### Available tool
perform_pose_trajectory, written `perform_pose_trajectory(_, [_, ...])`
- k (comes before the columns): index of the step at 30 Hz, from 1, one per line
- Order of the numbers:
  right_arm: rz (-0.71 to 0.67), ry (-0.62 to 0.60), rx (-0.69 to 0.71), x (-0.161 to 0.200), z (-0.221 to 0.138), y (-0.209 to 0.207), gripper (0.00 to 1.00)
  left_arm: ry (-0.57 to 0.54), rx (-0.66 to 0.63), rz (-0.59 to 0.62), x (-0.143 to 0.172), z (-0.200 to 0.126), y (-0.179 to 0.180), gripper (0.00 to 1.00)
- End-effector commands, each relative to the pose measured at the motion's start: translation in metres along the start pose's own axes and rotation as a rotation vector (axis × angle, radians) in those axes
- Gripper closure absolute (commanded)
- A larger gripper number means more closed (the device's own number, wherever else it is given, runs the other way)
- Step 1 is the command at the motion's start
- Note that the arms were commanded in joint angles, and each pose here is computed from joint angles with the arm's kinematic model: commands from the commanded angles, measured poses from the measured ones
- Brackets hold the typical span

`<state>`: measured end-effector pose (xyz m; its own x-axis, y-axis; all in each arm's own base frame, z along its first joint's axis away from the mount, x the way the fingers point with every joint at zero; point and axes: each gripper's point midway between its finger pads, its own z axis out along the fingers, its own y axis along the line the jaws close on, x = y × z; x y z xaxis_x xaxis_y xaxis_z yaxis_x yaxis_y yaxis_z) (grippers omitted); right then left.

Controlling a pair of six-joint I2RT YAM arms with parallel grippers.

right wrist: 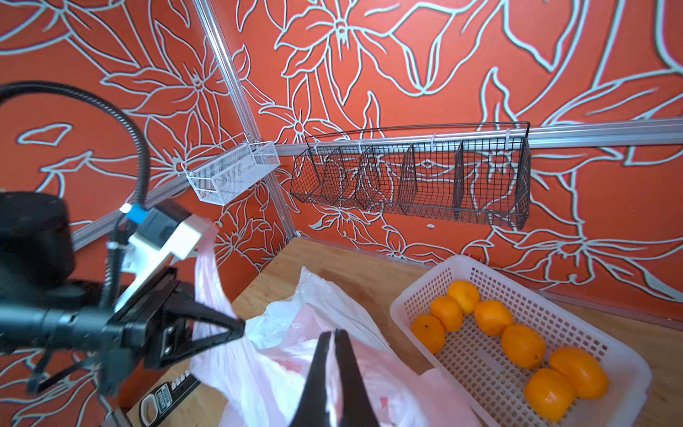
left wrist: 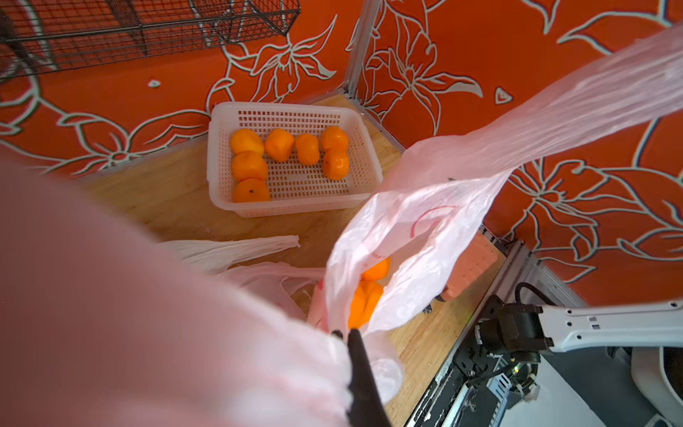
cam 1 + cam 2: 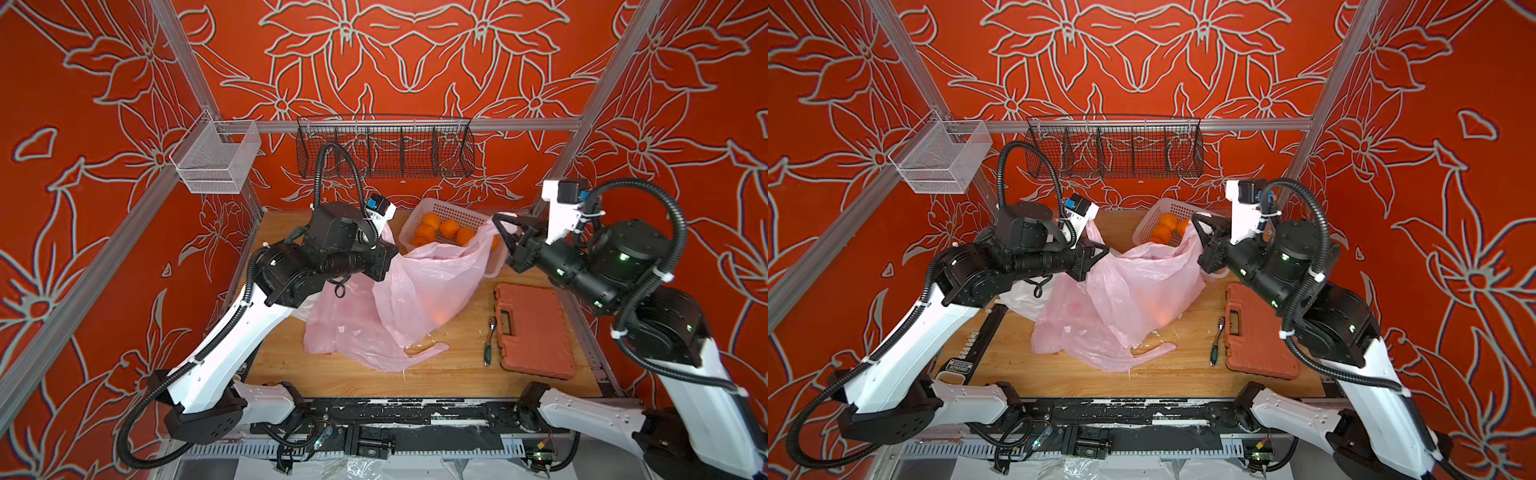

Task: Place the oranges into plastic bags & tie knots
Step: Adjust the plastic bag at the center of the board.

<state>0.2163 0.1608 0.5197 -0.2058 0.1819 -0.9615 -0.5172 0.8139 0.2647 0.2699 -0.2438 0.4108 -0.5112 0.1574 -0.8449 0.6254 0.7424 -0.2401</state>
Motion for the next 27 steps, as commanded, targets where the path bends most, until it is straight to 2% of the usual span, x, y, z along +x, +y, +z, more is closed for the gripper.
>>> perform_pose_trajectory(1, [-0.004, 0.17, -0.001, 0.05, 0.012, -0.004, 1.0, -0.006, 0.099, 0.085, -0.005, 0.014, 0.009, 1.0])
perform_pose_trajectory(3, [-0.01, 0.214, 0.007, 0.068, 0.02, -0.007, 1.0, 0.021, 0.115, 0.146, 0.006, 0.026, 0.018, 1.0])
perform_pose_trajectory(5, [-0.019, 0.248, -0.006, 0.082, 0.028, -0.007, 1.0, 0.016, 0.052, 0.186, 0.01, 0.034, 0.032, 1.0])
perform_pose_trajectory(6, [-0.025, 0.258, -0.018, 0.088, 0.032, -0.005, 0.93, 0.01, 0.038, 0.22, 0.012, 0.036, 0.035, 1.0])
perform_pose_trajectory(9, [-0.057, 0.265, -0.041, 0.095, 0.042, -0.002, 0.47, 0.005, 0.056, 0.313, 0.018, 0.039, 0.036, 1.0])
perform_pose_trajectory(10, [-0.076, 0.265, -0.053, 0.097, 0.043, -0.001, 0.37, 0.001, 0.052, 0.314, 0.018, 0.041, 0.041, 1.0])
perform_pose_trajectory(12, [-0.111, 0.257, -0.066, 0.099, 0.044, 0.0, 0.29, 0.01, 0.049, 0.288, 0.019, 0.045, 0.052, 1.0])
perform_pose_trajectory(14, [-0.138, 0.232, -0.05, 0.1, 0.041, -0.005, 0.15, 0.017, 0.045, 0.27, 0.022, 0.048, 0.062, 1.0])
perform_pose_trajectory(20, [-0.262, 0.101, 0.024, 0.111, 0.028, -0.03, 0.03, -0.015, 0.078, 0.269, 0.026, 0.044, 0.068, 1.0])
perform_pose_trajectory(23, [-0.307, 0.156, 0.1, 0.132, 0.03, -0.047, 0.02, -0.012, 0.12, 0.296, 0.033, 0.044, 0.062, 1.0])
perform_pose_trajectory(25, [-0.334, 0.163, 0.042, 0.144, 0.038, -0.042, 0.02, -0.017, 0.143, 0.309, 0.037, 0.043, 0.06, 1.0])
perform_pose_trajectory(27, [-0.311, 0.179, -0.089, 0.153, 0.048, -0.031, 0.02, -0.031, 0.158, 0.325, 0.04, 0.041, 0.057, 1.0])
